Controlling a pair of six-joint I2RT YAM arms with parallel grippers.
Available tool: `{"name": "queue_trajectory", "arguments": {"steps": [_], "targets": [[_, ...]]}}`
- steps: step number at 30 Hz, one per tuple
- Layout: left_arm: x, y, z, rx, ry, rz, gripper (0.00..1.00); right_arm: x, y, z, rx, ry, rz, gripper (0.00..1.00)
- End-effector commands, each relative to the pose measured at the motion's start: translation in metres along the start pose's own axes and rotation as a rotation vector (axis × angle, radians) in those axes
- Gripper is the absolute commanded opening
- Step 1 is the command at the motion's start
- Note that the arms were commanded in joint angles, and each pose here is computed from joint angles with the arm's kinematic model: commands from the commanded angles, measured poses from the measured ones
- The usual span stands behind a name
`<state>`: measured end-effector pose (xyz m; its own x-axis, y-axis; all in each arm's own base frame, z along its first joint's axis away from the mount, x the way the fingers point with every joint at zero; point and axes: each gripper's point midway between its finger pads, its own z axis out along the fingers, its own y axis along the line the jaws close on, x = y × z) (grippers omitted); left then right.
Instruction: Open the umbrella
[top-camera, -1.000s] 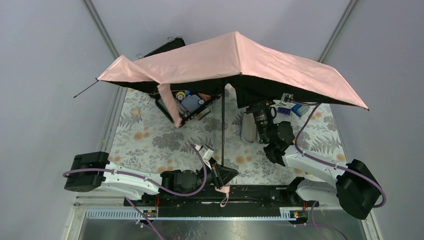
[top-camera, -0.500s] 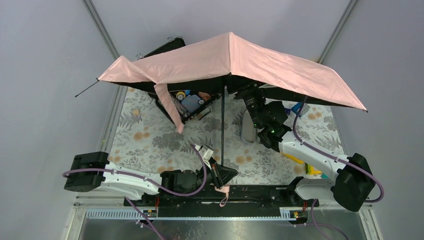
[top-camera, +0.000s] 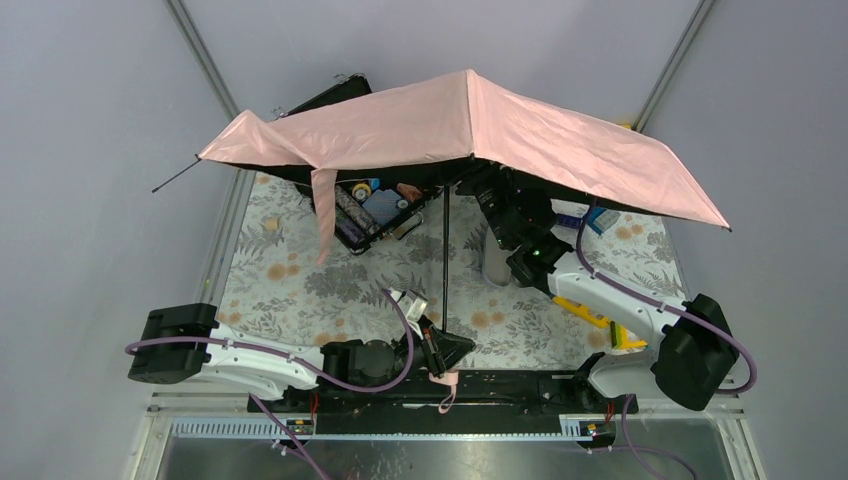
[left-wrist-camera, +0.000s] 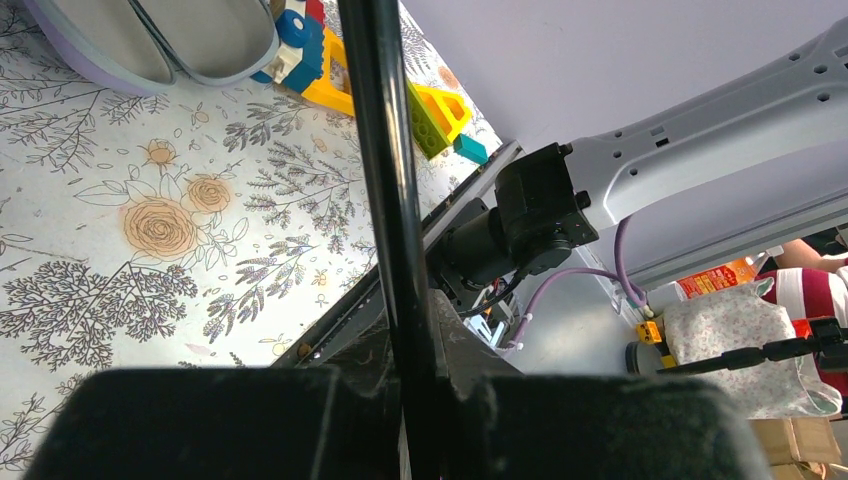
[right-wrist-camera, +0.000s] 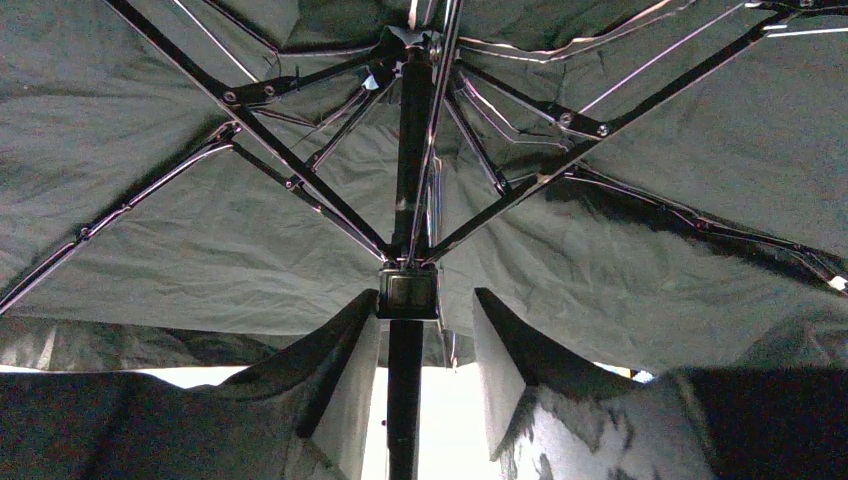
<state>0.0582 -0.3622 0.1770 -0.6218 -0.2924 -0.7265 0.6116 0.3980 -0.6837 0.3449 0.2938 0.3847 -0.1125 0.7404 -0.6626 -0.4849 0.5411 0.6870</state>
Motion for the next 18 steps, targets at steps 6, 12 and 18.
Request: {"name": "queue_trajectory", "arguments": {"steps": [6,12,18], "targets": [[-0.0287,-0.0239,0.0004,0.063,-0.096,-0.027,0.0,-0.0239,0.0209,0.008,-0.037,-0.074,0.012,0.46],[-0.0284,-0.0235,0.0003,0.063,-0.096,-0.027,0.0,-0.0257,0.0194,0.0088,-0.032,-0.087,0.012,0.43],[-0.028,-0.0235,0.0003,0.064,-0.096,-0.027,0.0,-0.0278,0.019,0.0098,-0.028,-0.098,0.011,0.43]]}}
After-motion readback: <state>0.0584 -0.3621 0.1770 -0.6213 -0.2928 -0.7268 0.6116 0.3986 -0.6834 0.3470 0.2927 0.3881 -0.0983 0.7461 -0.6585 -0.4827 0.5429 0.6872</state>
